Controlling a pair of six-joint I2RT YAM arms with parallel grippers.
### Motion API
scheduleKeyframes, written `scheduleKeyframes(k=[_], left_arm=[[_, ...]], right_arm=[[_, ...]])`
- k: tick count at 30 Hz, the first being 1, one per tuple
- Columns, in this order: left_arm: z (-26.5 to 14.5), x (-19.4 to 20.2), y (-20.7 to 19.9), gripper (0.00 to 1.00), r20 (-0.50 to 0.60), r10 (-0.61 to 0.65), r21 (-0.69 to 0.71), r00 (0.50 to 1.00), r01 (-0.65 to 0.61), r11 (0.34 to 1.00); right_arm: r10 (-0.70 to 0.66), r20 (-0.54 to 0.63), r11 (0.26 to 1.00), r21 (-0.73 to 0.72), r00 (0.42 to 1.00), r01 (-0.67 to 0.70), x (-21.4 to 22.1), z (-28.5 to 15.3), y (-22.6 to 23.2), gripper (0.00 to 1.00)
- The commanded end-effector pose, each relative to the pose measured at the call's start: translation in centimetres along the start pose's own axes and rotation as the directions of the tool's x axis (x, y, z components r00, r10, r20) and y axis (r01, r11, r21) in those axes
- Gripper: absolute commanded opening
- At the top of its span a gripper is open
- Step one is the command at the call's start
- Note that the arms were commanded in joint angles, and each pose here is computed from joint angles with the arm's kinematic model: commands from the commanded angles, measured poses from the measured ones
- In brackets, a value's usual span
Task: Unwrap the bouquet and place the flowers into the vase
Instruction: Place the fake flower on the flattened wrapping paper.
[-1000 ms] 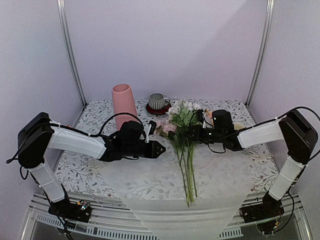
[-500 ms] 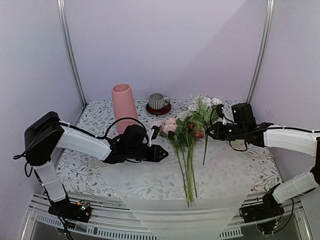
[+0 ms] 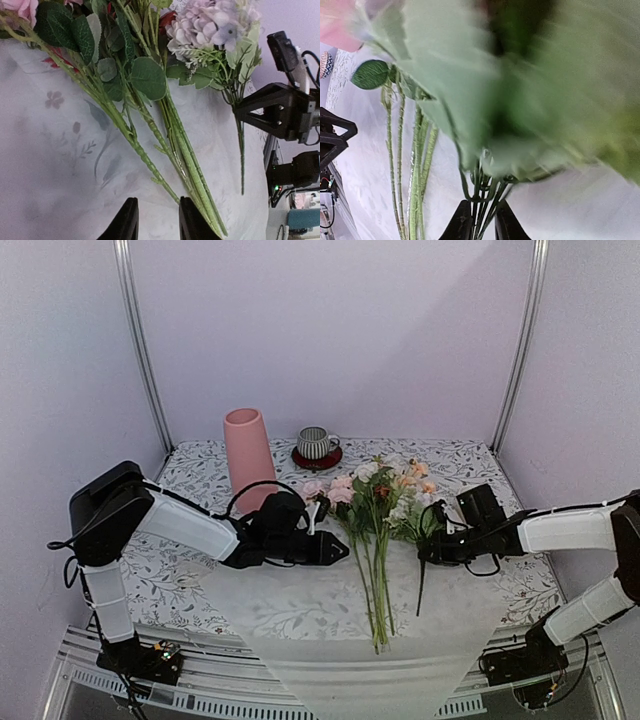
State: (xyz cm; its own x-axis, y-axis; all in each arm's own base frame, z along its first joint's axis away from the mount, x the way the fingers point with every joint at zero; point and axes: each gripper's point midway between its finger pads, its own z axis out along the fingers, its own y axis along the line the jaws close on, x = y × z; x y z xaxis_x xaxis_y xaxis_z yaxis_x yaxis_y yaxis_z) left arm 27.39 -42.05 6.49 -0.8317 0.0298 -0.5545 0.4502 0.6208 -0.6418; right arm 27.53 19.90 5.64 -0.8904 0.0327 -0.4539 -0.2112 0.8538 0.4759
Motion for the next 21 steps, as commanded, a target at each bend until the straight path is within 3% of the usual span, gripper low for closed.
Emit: scheduleKeyframes(k=[1, 6, 9, 15, 20, 21], left_arm=[[0.4, -0.3, -1.3, 0.30, 0.010, 0.003, 0.039, 1.000, -0.003, 0.999], [0.3, -0.3, -1.2, 0.30, 0.013, 0.007, 0.029, 1.000, -0.007, 1.000], [0.3, -0.3, -1.1, 0.30, 0.012, 0.009, 0.026, 1.000, -0.009, 1.000], [0.2, -0.3, -1.0, 0.30, 0.017, 0.013, 0.021, 1.000, -0.013, 1.000], [0.3, -0.5, -1.1, 0.30, 0.019, 0.016, 0.022, 1.000, -0.016, 1.000], [0.3, -0.5, -1.1, 0.30, 0.018, 0.014, 0.022, 1.000, -0.015, 1.000]], right_arm=[[0.007, -0.004, 0.998, -0.068, 1.000, -0.007, 0.2, 1.5, 0.4, 0.18], [0.019, -0.027, 0.998, -0.060, 0.999, -0.020, 1.0, 2.4, -0.2, 0.38], [0.021, -0.021, 0.999, -0.043, 1.000, -0.022, 1.0, 2.2, -0.6, 0.45], [0.000, 0.039, 1.000, 0.011, 0.999, -0.001, -0.2, 0.1, -0.7, 0.65], [-0.033, 0.133, 0.995, 0.102, 0.991, 0.019, -1.8, -3.1, -1.3, 0.98], [-0.040, 0.154, 0.993, 0.113, 0.987, 0.023, -2.1, -3.7, -1.3, 0.99]])
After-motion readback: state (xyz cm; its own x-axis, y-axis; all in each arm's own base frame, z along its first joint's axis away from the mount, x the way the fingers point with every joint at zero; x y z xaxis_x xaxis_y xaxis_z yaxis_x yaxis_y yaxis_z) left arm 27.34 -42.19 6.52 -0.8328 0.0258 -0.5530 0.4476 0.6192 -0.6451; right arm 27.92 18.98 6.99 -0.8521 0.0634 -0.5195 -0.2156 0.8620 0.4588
